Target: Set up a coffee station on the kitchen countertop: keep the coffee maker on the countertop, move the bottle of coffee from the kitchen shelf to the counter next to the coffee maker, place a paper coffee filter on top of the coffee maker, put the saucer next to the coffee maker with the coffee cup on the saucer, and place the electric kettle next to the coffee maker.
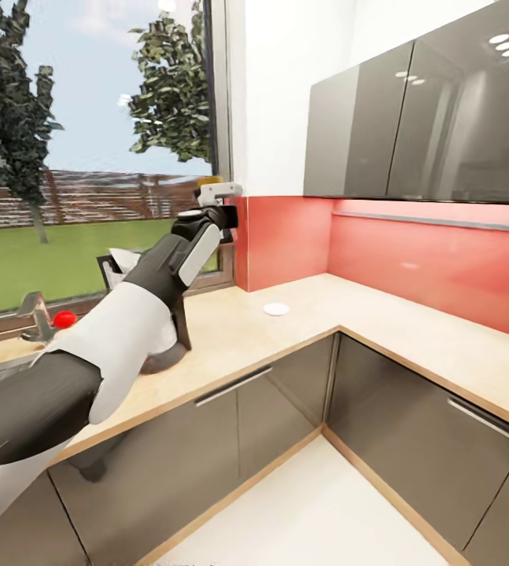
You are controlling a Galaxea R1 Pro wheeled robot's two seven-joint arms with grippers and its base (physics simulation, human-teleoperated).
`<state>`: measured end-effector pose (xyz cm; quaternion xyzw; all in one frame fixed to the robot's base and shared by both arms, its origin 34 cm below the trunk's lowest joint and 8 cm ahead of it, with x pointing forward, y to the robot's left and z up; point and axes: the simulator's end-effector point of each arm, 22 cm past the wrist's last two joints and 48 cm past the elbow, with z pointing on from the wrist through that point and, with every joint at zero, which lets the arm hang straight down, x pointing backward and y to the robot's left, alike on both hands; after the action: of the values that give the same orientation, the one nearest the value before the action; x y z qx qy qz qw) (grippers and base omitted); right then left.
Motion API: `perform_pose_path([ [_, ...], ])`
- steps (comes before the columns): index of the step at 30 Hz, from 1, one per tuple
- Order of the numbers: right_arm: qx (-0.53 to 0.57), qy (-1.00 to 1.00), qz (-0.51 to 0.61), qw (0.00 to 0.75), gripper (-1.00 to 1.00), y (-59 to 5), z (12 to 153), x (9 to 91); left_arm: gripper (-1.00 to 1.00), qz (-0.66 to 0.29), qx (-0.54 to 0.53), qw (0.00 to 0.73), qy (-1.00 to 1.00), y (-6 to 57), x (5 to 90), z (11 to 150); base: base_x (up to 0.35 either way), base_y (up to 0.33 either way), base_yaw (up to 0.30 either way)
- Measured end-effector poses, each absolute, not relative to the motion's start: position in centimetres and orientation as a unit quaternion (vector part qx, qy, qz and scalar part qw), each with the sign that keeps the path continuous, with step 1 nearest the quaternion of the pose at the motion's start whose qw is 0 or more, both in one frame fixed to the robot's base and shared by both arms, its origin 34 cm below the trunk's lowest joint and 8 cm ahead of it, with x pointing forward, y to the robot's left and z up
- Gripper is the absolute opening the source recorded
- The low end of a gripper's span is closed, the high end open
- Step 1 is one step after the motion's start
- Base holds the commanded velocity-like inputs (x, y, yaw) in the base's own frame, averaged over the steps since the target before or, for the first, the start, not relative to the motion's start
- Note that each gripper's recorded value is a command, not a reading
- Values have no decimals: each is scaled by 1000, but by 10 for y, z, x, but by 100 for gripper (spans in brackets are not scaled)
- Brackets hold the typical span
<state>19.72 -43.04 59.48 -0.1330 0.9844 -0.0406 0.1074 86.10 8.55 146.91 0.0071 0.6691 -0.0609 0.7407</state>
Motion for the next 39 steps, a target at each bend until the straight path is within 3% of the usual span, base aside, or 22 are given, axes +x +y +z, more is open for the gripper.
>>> perform_pose_path([
  [8, -133, 984, -41, 107, 100, -430, 595, 197, -100, -61, 7, 740, 670, 85, 861, 1468, -33, 0, 264],
  [15, -133, 985, -40, 107, 100, -430, 595, 197, -100, -60, 9, 741, 669, 84, 861, 1468, -277, 0, 43],
  [28, -134, 984, -39, 107, 100, -430, 595, 197, -100, -59, 10, 741, 668, 84, 861, 1469, -20, -5, 82],
  [39, -134, 984, -39, 107, 100, -430, 595, 197, -100, -60, 9, 741, 669, 84, 861, 1469, 0, -252, 0],
])
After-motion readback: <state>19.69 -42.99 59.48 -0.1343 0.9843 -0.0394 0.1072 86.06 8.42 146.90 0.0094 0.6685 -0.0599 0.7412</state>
